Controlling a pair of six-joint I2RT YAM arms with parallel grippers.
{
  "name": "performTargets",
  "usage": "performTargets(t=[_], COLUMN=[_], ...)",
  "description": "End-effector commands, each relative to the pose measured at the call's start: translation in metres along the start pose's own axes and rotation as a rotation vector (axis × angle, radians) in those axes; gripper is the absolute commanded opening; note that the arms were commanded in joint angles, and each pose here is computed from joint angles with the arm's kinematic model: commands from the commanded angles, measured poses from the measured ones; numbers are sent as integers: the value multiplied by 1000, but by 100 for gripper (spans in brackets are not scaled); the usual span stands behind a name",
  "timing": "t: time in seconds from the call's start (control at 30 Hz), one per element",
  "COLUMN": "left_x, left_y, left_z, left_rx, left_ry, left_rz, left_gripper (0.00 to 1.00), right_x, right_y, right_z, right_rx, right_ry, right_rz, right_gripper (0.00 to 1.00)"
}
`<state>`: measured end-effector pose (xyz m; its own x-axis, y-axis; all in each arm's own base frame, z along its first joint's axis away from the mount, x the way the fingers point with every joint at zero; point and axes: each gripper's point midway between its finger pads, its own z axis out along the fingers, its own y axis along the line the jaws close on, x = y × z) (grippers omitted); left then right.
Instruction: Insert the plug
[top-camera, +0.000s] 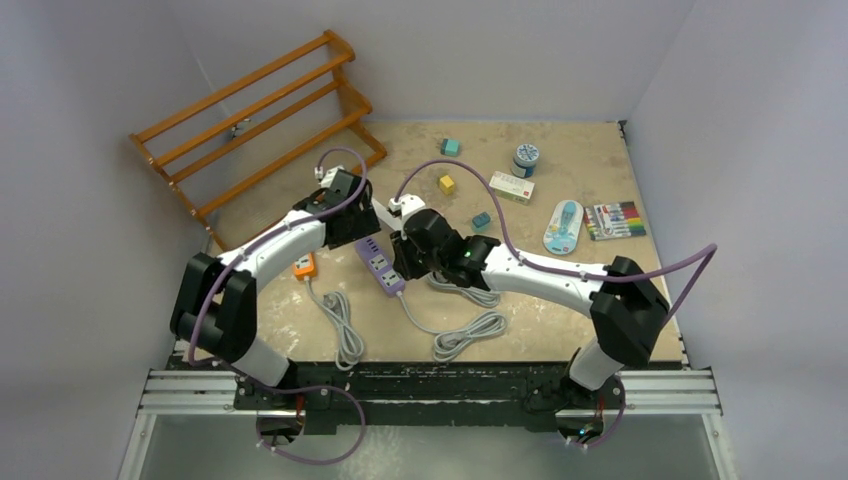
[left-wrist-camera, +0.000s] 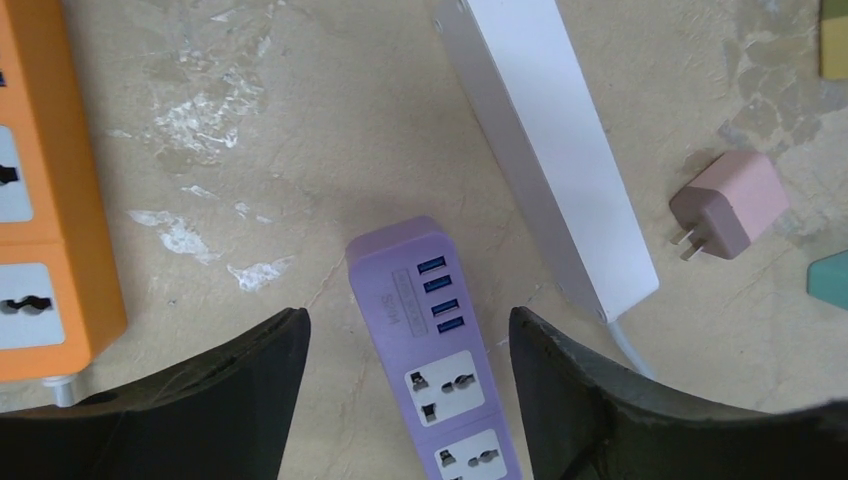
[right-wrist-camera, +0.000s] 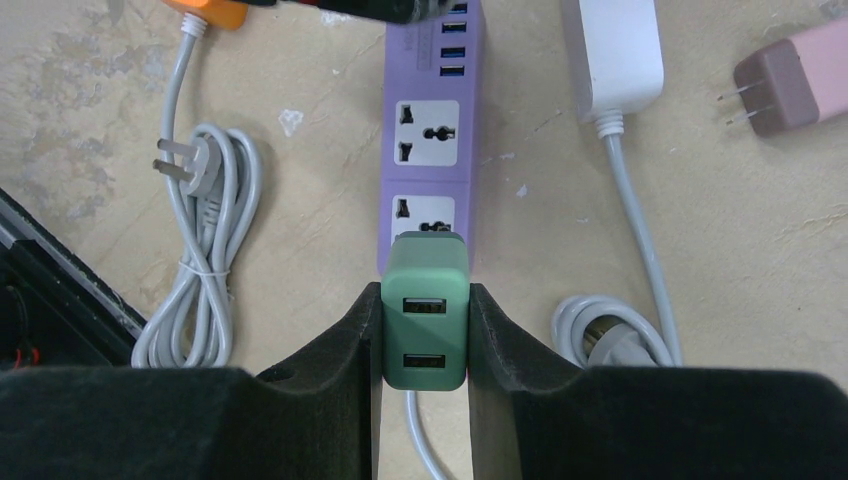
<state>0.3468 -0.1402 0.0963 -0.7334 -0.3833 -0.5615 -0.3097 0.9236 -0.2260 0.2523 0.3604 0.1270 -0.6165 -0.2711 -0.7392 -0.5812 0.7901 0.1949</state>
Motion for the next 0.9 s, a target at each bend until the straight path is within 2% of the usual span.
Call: performTargets(t=[0.0,0.2,0.5,0.57,0.73,0.87], left_x=[9,28,20,10,-40,-66], left_y=[-7,1,4,6,4,6], left_z=[16,31,28,22,-19,-41], left_rx=[17,-10,-30,-46,-37,-19], left_ry=[39,97,73,36,-145,-261], left_rz=[17,1,-17,-27,-92,-136], left_gripper=[68,59,51,54,75,79], right_x=[-34,-31,-31,-31,-29,-24], right_y=[10,11,16,16,17,19], right_z=[-7,0,3,3,5,14], right_rx=[-39,-35,-44,-45,-52,-44], right_ry=[-93,-77,-68,-68,-58,-10], right_rz=[-18,-50,-71,-69,-76,-78], right_gripper=[0,0,0,0,0,0])
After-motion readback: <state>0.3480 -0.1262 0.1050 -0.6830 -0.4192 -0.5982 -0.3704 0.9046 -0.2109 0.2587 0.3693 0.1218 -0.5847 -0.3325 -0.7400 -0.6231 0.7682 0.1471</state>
